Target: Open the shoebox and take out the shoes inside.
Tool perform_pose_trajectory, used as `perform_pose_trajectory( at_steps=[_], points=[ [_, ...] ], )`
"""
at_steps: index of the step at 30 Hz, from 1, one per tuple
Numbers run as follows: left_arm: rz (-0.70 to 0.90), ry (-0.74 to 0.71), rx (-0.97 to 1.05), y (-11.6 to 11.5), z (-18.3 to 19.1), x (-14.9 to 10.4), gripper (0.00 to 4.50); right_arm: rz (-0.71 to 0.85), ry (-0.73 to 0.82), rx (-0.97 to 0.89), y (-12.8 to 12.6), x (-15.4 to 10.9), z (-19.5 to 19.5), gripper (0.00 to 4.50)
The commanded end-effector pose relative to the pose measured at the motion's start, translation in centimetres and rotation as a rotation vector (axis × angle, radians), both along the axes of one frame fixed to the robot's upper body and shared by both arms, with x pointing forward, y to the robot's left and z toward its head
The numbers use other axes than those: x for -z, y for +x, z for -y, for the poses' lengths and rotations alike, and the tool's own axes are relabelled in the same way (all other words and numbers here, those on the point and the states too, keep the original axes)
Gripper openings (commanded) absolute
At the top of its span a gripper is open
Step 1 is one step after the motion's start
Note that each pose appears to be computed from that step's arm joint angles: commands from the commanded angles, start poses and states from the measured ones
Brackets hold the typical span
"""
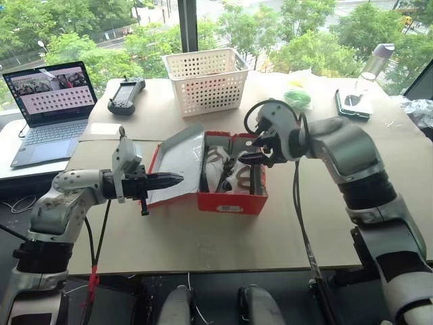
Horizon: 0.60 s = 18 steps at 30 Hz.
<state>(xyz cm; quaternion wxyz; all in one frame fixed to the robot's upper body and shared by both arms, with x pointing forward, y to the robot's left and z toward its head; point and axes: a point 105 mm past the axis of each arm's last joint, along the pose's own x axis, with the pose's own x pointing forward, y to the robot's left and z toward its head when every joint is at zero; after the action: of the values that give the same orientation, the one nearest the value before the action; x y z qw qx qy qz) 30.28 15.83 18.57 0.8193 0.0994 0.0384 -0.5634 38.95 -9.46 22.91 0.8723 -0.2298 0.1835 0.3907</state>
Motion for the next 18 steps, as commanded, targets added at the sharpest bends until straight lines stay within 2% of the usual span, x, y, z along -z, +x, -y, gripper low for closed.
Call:
perform_pose_trajectory(
  at_steps=[1,7,12,18],
  points=[
    [0.045,-0.002,0.015,-0.4,0.6,-0.6,0.00,0.025,0.003,0.026,0.8,-0.8,-0.4,4.12],
    [0.043,-0.005,0.008,-0.7,0.8,-0.4,0.00,-0.125,0.070,0.060,1.4,1.9,-0.8,4.12],
    [0.045,-0.012,0.001,-0.9,0.8,-0.5,0.00,-0.170,0.030,0.132,2.3,4.4,1.0,4.12],
    [0.043,-0.027,-0.015,-1.0,0.9,-0.4,0.00,-0.195,0.029,0.135,2.4,5.6,1.1,4.12]
  ],
)
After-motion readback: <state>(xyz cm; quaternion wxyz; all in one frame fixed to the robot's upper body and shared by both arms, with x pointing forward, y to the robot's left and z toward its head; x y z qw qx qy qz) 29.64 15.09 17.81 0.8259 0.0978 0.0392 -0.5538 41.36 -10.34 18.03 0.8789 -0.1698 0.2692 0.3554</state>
